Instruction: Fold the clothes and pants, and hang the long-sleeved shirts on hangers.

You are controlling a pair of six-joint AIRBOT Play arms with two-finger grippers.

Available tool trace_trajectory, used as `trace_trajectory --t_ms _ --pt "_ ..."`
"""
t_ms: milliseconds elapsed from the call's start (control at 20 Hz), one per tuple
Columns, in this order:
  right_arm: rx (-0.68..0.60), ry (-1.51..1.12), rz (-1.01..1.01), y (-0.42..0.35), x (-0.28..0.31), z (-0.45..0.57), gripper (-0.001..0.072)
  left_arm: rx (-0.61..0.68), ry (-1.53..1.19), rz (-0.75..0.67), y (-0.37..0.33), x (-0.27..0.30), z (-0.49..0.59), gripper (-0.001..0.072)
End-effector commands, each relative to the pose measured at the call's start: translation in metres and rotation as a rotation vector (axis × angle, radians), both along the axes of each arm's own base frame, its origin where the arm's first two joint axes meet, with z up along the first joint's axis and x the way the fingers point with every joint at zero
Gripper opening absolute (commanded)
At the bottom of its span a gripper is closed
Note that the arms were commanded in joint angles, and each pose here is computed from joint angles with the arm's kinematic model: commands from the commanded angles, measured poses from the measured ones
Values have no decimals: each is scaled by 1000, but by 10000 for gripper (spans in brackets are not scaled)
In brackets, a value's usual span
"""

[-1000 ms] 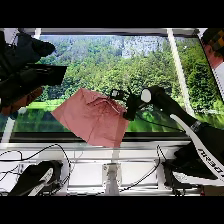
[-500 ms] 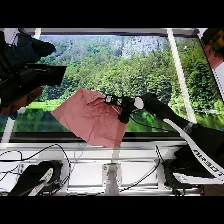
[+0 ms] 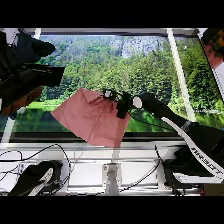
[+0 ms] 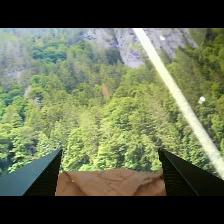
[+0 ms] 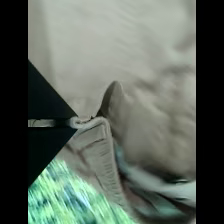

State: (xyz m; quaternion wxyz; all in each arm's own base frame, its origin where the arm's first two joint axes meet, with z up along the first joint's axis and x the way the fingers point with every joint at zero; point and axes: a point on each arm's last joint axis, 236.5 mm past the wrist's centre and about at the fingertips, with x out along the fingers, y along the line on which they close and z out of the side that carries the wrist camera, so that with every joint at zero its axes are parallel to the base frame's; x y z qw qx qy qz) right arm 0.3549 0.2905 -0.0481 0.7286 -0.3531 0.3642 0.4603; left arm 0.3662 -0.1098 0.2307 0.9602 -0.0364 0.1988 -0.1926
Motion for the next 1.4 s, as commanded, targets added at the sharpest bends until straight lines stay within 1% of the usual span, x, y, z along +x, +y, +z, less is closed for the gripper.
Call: trace_trajectory --t_ms 0,150,250,350,450,600,700,850,900,1050,1150,1200,1250,1350 --pt "124 -164 -71 21 44 52 21 46 -7 14 7 2 -3 698" --pt "272 -337 -157 32 89 116 21 57 -8 17 9 2 -3 695" --pt "376 -391 -280 16 119 151 21 69 -8 24 12 3 -4 695" --pt "455 -355 -457 -22 146 160 20 54 2 37 15 3 -5 695" --pt "530 -266 -683 -74 170 150 21 4 44 59 15 2 -13 695" --pt "696 -118 -1076 -159 198 132 20 -35 193 56 9 -11 -54 694" --pt "744 -55 -1245 -203 205 116 20 -93 301 37 -2 -22 -89 694" --pt "686 19 -1353 -243 198 88 21 -244 450 8 -27 -40 -133 694" --pt "668 41 -1380 -254 195 81 20 -270 493 -5 -35 -45 -145 694" --pt "642 92 -1458 -282 185 70 20 -249 560 -79 -64 -58 -167 693" --pt "645 166 -1583 -301 173 59 20 -236 564 -134 -90 -62 -174 694" --pt "626 195 -1644 -312 165 52 19 -242 556 -158 -106 -62 -176 693" --pt "579 214 -1685 -323 155 44 19 -254 546 -175 -121 -61 -177 693" --pt "420 251 -1773 -350 125 27 19 -304 524 -188 -151 -58 -179 694"
